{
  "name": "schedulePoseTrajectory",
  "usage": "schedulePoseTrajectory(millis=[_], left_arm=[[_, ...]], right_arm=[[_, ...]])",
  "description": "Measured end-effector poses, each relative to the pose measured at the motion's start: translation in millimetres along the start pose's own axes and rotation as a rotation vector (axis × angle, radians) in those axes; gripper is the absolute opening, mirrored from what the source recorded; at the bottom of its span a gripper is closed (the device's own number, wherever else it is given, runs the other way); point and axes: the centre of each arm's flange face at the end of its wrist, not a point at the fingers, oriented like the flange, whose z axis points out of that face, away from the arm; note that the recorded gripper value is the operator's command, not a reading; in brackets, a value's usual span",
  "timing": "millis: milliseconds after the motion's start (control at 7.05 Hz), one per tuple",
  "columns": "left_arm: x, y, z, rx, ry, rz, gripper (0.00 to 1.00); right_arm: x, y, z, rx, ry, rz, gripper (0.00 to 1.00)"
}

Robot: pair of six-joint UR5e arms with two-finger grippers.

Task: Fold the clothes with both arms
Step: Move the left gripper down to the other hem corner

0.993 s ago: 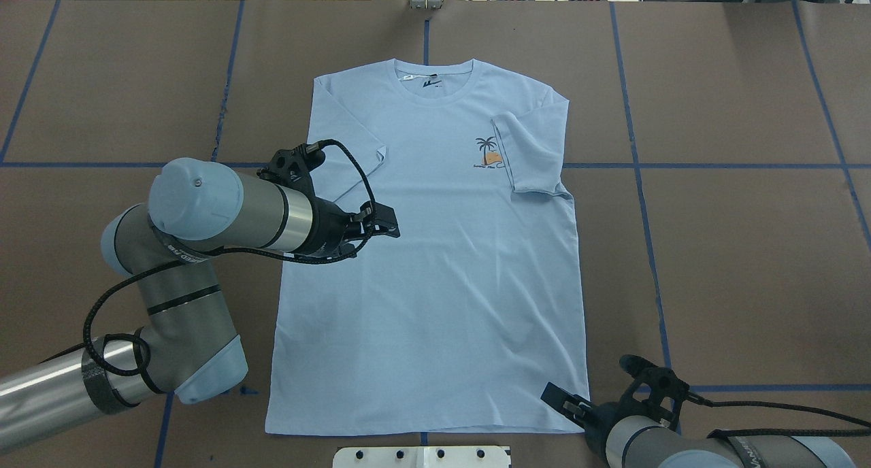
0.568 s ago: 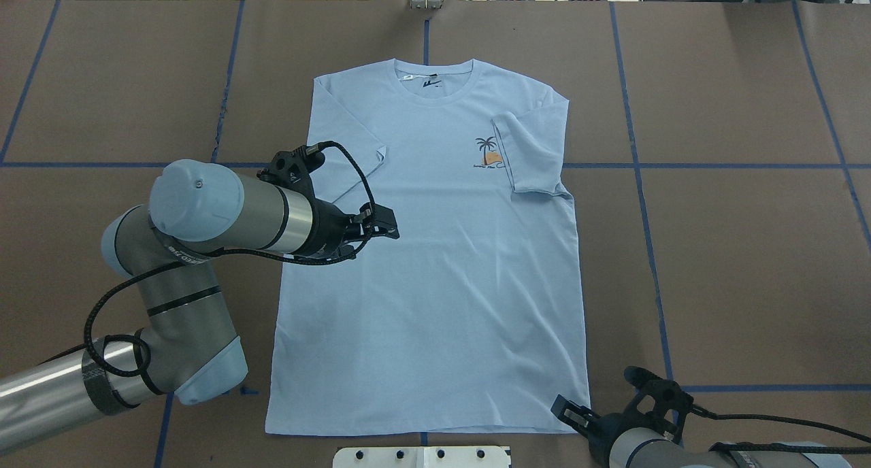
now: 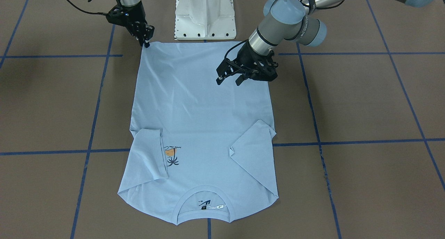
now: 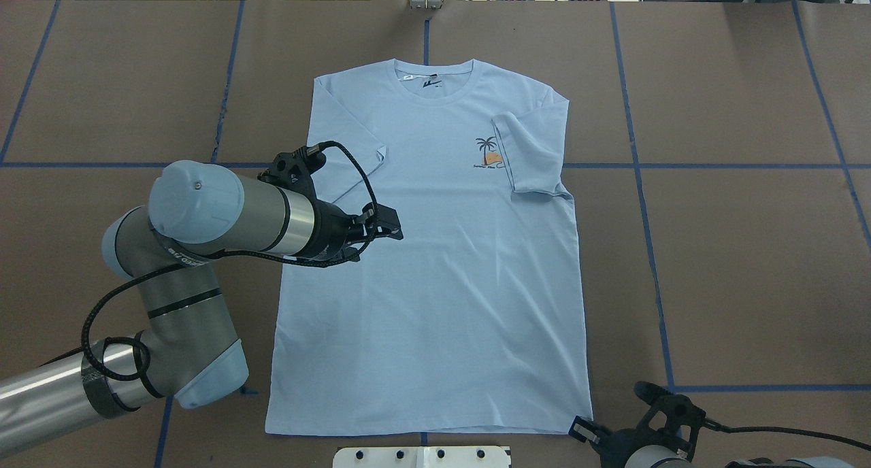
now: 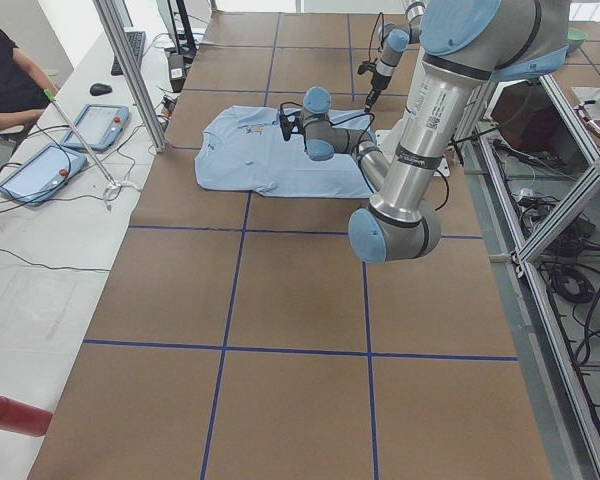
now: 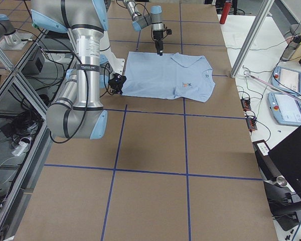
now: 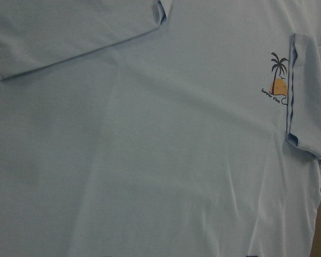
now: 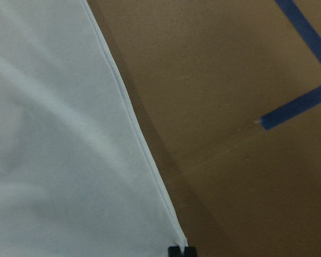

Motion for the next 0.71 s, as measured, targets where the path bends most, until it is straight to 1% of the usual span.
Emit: schedulePoseTrajectory(millis=[142, 284, 426, 568, 710], left_arm=[[-1, 13, 1, -0.017, -0.010, -0.029, 0.87], [-9, 44, -5, -0.036, -0.045, -0.064, 0.87], [-25, 94, -18, -0.035, -0.100, -0.090, 0.83], [-50, 141, -29, -0.014, -0.165, -0.121, 0.83], [-83, 173, -30, 0.012, -0.228, -0.140, 0.79]], right_arm=[[2, -3, -3, 0.001, 0.000, -0.002, 0.00], [0, -5, -11, -0.004, -0.011, -0.001, 0.00], [-2, -7, -18, -0.011, -0.020, 0.001, 0.00], [-3, -7, -21, -0.014, -0.023, 0.001, 0.00], [-3, -7, -21, -0.015, -0.023, 0.000, 0.00]])
